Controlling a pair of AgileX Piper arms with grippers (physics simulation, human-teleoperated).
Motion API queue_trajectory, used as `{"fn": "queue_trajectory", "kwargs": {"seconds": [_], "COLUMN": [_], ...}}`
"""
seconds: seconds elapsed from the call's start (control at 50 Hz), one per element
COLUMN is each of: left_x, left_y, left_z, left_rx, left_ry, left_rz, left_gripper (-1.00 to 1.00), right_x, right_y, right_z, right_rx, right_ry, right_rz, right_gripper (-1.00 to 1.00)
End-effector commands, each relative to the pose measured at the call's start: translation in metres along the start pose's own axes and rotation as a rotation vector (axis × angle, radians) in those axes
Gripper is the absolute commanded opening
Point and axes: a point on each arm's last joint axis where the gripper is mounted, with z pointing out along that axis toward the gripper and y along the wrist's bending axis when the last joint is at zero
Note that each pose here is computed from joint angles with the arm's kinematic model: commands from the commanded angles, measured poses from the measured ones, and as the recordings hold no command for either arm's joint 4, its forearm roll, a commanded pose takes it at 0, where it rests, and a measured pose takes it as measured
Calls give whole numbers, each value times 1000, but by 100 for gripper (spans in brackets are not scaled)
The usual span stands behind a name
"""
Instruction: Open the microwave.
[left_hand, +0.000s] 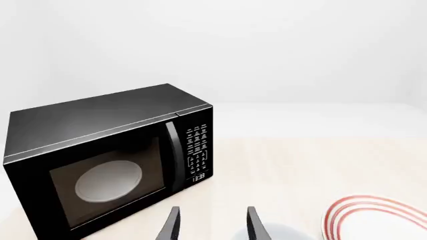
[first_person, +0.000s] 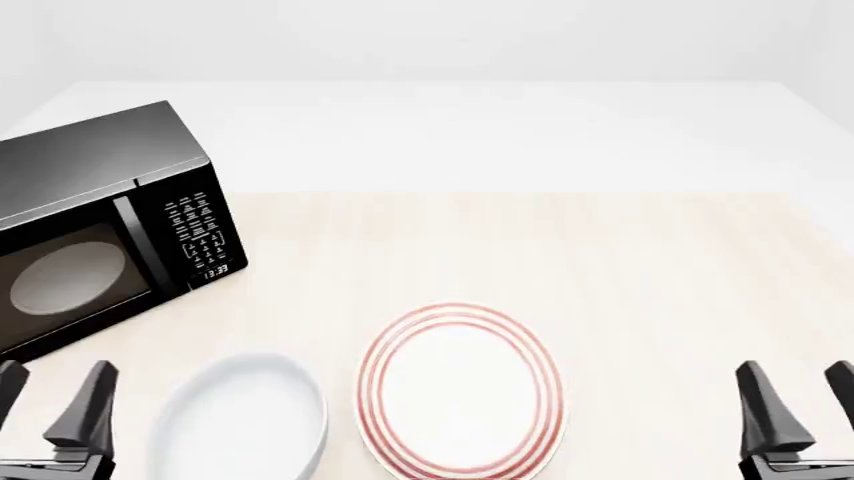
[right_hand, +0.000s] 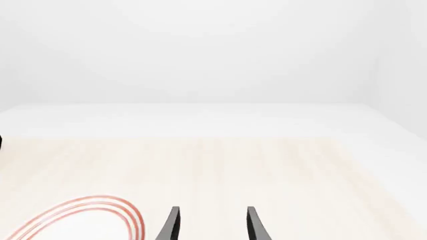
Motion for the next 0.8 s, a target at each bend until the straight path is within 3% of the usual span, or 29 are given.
{"fn": "queue_trajectory", "kwargs": {"seconds": [0.02, 0.2, 0.24, 0.36, 0.4, 0.44, 0.58, 0.8], "left_x": [0, 1, 1, 1, -3, -9, -31, -43], "left_y": [0, 1, 1, 3, 4, 1, 0, 3], "left_z": [1, 1, 2, 4, 4, 4, 8, 22], "left_rx": [-3, -24, -22, -53, -59, -14, -2, -44], "left_ry": [3, 18, 19, 41, 55, 60, 50, 47], "left_rz": [6, 13, -33, -18, 0, 47, 30, -8], "left_gripper": [100, 100, 100, 100, 100, 100, 100, 100], "right_x": [-1, -1, -1, -1, -1, -1, -1, -2], "right_y": [0, 0, 0, 0, 0, 0, 0, 0], "right_z": [0, 0, 0, 1, 1, 1, 1, 1], "right_rx": [0, 0, 0, 0, 0, 0, 0, 1], "right_ry": [1, 1, 1, 1, 1, 1, 1, 1], "right_rz": [0, -1, -1, -1, -1, -1, -1, -1], "right_gripper": [100, 100, 100, 100, 100, 100, 100, 100]}}
